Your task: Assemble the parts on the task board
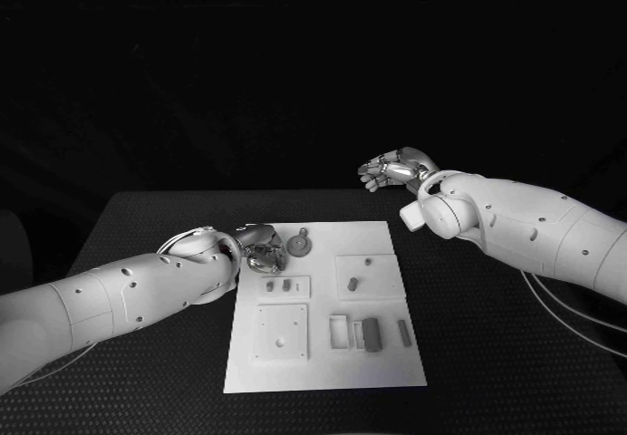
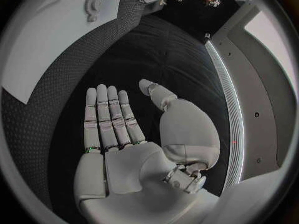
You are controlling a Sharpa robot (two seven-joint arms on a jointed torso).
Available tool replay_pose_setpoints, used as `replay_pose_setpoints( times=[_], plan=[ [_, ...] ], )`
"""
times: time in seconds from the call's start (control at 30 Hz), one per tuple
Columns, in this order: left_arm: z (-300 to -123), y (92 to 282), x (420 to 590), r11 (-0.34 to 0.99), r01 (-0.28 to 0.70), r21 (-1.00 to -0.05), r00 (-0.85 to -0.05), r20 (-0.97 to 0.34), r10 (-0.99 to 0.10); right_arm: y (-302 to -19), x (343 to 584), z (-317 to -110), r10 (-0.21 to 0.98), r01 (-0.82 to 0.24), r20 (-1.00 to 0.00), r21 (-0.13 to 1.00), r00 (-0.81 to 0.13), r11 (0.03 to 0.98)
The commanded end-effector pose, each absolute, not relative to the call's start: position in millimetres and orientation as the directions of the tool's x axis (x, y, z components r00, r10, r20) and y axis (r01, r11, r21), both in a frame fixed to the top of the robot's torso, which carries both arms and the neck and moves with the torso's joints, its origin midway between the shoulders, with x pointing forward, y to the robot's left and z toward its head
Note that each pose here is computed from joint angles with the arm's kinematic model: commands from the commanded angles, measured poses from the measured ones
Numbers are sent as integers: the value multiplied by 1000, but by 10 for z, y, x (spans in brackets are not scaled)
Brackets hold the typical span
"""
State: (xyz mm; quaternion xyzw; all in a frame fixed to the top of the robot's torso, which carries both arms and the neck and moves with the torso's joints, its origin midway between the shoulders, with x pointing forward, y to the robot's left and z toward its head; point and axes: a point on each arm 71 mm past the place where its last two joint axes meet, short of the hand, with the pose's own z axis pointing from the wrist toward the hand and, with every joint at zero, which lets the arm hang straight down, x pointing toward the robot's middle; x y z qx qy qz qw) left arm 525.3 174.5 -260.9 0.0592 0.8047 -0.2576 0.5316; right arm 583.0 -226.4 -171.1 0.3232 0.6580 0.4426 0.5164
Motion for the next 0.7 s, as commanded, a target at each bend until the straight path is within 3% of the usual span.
replay_pose_setpoints(
  times=[0.03,0.7],
  plan=[
    [-2708,1744,5217,876,378,-300,-454,-884,-107,-2245,5825,-1708,878,-41,-393,916,-274,398],
    [-2717,1772,5227,875,362,-322,-458,-879,-134,-2248,5821,-1707,878,-42,-393,917,-275,397]
  ],
)
